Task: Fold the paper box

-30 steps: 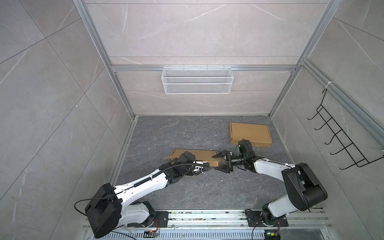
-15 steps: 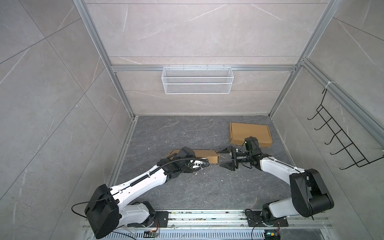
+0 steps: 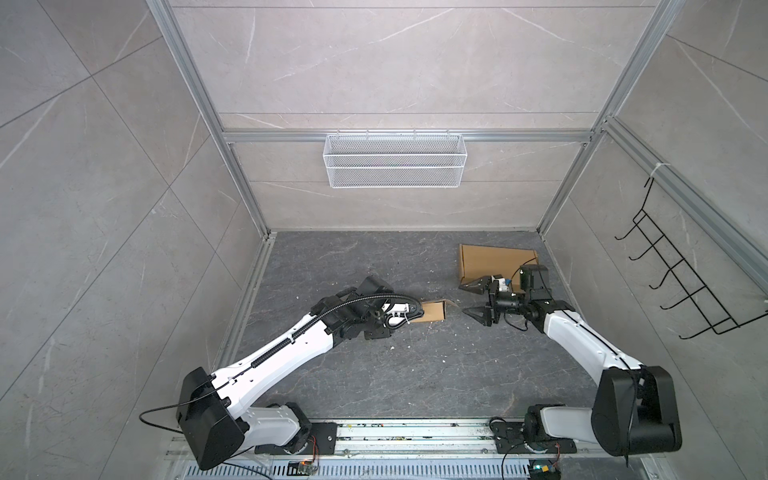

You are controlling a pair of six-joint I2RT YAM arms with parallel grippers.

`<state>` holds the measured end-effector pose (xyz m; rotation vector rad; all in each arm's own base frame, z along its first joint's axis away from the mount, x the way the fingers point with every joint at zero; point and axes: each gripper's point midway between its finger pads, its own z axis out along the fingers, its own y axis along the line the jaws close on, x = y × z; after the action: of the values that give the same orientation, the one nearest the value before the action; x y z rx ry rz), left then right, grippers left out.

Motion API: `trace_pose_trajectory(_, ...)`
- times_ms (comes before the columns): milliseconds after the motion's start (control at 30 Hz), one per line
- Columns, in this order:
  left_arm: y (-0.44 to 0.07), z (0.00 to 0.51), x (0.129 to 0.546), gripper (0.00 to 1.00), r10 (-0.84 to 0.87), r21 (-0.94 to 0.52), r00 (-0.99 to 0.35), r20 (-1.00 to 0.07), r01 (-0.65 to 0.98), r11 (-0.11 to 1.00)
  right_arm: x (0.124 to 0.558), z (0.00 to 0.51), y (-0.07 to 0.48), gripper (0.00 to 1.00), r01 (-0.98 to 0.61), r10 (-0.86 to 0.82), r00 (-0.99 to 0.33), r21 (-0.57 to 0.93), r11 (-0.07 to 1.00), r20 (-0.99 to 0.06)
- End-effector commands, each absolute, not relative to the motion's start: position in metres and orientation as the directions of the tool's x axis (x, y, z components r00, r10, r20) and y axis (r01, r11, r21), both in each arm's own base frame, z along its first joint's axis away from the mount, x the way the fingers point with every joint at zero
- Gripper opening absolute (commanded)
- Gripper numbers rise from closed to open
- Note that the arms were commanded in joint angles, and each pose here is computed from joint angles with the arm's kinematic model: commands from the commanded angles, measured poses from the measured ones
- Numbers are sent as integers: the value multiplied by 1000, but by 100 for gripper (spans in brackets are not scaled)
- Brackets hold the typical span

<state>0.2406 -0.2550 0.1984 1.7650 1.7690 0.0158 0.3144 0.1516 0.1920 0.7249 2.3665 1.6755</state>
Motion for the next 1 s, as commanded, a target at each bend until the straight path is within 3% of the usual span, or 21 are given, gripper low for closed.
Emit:
trace_pose_trajectory(0, -255, 191, 221, 45, 906, 261, 8, -423, 959, 113, 312, 195, 139, 82, 103, 482, -870, 916, 388, -106)
trace_pose_trajectory(267, -255, 178, 216, 43, 912, 84, -86, -401, 988, 130, 289, 200, 138, 82, -188, 412, -808, 847, 497, -421)
trace_pose_trajectory(467, -255, 170, 220, 43, 924, 48, -98, -370, 991, 124, 261, 200, 163, 82, -362, 286, -793, 793, 490, -538)
trace_pose_trajectory(700, -259, 162, 225, 42, 932, 27, -104, -347, 992, 121, 250, 191, 194, 80, -427, 159, -816, 764, 484, -556)
trace_pose_trajectory(967, -260, 158, 225, 41, 935, 14, -107, -337, 993, 119, 268, 178, 210, 74, -370, 158, -853, 789, 491, -498)
